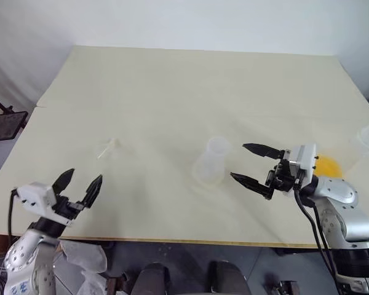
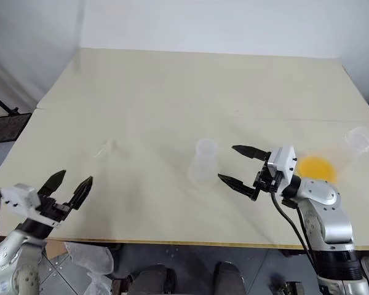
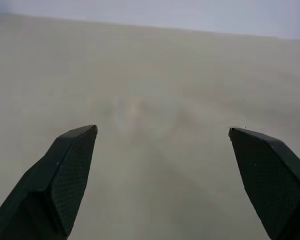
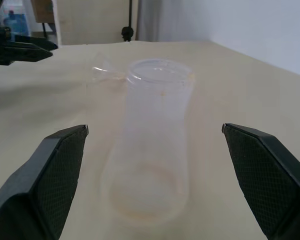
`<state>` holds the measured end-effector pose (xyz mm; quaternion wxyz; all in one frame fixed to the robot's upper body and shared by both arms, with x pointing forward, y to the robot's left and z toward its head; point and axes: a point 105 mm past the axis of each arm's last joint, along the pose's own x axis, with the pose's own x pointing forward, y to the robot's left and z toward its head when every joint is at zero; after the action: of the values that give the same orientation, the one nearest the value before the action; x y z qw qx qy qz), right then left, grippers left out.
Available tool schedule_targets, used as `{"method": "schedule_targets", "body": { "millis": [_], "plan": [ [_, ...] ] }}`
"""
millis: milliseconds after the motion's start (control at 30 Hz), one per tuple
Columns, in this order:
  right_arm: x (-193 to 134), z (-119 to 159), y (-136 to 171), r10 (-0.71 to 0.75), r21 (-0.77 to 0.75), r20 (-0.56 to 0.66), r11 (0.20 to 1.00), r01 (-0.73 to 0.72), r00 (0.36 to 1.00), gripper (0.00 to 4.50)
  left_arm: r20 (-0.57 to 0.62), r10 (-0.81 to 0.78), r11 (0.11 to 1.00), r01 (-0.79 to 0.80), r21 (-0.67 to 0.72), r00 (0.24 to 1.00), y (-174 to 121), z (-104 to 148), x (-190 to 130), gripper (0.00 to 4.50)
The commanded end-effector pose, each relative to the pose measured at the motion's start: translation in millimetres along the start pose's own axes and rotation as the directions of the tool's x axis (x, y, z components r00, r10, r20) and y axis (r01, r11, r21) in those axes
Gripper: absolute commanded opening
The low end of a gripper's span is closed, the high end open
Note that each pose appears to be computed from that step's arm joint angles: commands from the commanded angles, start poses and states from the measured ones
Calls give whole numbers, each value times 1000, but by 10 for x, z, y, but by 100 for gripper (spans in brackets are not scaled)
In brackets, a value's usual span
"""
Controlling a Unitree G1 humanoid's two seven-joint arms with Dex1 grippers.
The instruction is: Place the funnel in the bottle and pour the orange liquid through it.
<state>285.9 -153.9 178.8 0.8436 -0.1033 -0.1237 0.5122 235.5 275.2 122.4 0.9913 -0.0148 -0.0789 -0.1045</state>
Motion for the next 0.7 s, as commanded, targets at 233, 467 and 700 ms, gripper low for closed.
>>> {"method": "schedule_targets", "body": {
  "millis": [233,467,700],
  "plan": [
    [-78,69,-5,32,-42,-5,999,-33,999,450,28,20,1000,-19,-22,999,-99,95,93,448],
    [-305,51,50,12,-21,-70,1000,-14,997,450,-23,-37,996,35,-88,999,-226,74,633,448],
    [-361,83,117,-26,-9,-74,1000,26,997,450,-120,4,997,-13,-73,993,-264,-103,1111,448]
  ]
}}
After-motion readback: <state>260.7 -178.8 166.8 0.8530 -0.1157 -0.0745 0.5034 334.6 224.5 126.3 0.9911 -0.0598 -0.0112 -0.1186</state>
